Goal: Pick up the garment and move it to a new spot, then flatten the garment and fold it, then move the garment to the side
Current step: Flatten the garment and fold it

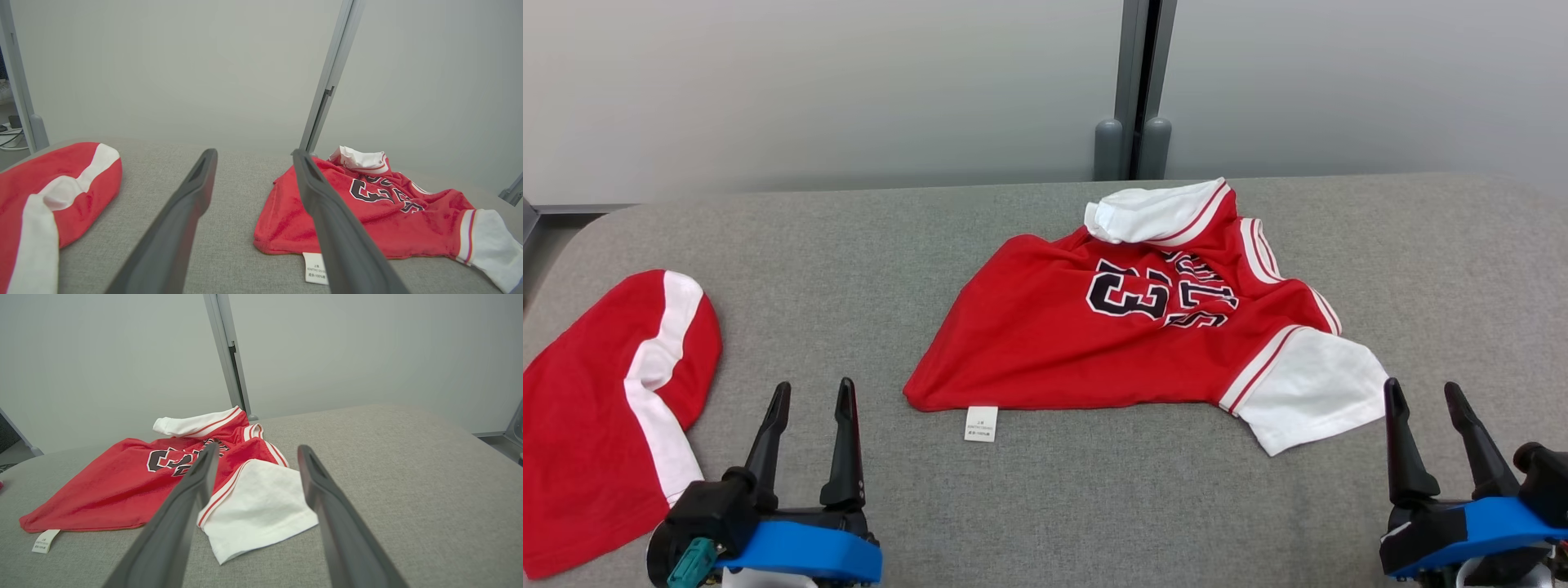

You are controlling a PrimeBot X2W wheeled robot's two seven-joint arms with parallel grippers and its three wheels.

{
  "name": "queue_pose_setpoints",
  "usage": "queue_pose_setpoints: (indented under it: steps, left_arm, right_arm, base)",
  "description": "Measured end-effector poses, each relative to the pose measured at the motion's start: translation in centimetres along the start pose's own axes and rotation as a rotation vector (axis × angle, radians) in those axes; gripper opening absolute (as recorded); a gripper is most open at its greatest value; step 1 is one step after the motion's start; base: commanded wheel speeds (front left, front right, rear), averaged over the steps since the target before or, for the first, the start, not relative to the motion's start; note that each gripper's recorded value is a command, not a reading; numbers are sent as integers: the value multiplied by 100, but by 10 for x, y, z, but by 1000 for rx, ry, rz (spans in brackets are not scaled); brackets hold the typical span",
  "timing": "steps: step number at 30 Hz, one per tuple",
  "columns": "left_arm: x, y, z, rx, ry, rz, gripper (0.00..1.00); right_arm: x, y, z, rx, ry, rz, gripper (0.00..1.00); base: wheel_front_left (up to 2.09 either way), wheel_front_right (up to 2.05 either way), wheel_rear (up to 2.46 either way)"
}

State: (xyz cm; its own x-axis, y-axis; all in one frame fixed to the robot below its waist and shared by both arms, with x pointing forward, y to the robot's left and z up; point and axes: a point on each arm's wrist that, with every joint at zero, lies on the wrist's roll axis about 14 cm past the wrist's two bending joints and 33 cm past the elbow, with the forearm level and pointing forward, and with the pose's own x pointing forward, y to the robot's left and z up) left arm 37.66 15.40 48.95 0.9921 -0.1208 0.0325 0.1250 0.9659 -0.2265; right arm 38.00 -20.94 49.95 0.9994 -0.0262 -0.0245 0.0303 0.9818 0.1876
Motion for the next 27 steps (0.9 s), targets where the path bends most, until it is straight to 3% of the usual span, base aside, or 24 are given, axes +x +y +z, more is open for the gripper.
queue_pose_setpoints:
  steps: [27]
  left_arm:
    - [-11, 4, -22, 12, 92, 13, 100]
  right_arm:
    - [-16, 6, -21, -4, 67, 18, 100]
  base:
    - [0, 0, 0]
